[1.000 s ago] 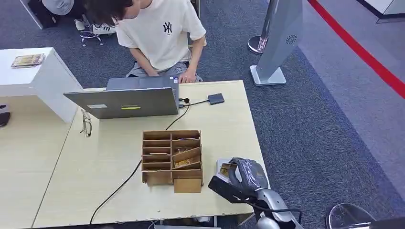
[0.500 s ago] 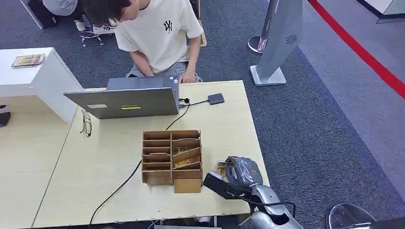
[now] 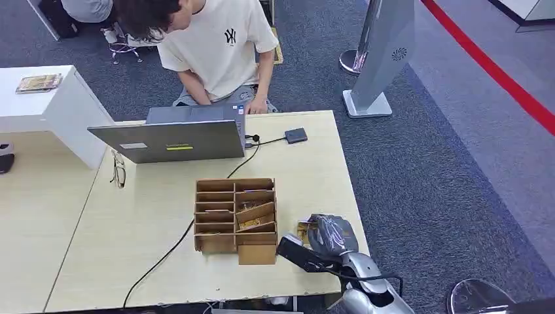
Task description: Pass the card to the sensor for recognition and then transmit it.
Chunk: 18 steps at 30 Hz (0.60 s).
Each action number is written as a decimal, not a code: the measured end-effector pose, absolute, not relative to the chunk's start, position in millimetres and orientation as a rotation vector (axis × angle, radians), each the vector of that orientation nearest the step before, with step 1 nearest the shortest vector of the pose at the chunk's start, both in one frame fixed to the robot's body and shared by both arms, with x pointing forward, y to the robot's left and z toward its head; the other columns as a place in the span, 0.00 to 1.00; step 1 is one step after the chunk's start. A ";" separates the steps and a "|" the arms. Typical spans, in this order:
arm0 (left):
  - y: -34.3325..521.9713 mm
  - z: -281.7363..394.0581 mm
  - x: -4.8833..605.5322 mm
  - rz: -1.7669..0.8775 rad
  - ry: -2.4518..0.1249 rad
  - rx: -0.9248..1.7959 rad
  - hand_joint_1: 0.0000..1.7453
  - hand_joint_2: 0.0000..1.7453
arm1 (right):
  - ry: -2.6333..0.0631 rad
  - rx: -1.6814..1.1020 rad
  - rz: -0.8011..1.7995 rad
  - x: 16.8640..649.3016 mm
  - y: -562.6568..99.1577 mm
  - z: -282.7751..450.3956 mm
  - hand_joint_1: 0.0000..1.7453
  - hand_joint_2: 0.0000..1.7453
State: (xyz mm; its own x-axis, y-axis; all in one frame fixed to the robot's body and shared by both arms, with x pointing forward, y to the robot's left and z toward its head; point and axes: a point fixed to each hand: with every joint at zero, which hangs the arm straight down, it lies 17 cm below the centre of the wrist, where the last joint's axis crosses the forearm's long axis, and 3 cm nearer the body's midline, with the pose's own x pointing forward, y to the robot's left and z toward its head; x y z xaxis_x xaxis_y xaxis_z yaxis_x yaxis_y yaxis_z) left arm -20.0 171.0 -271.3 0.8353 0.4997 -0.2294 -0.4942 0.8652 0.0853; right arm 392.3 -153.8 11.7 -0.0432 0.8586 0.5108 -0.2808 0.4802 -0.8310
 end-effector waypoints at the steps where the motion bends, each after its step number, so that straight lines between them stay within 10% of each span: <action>1: 171.1 -271.3 -20.0 0.525 0.249 0.023 0.00 0.00 | -1.299 -0.577 1.008 392.3 -154.0 11.5 1.00 1.00; 18: 173.0 -271.5 -20.5 0.518 0.248 0.028 0.00 0.00 | -1.293 -0.590 1.019 392.6 -154.6 10.7 1.00 1.00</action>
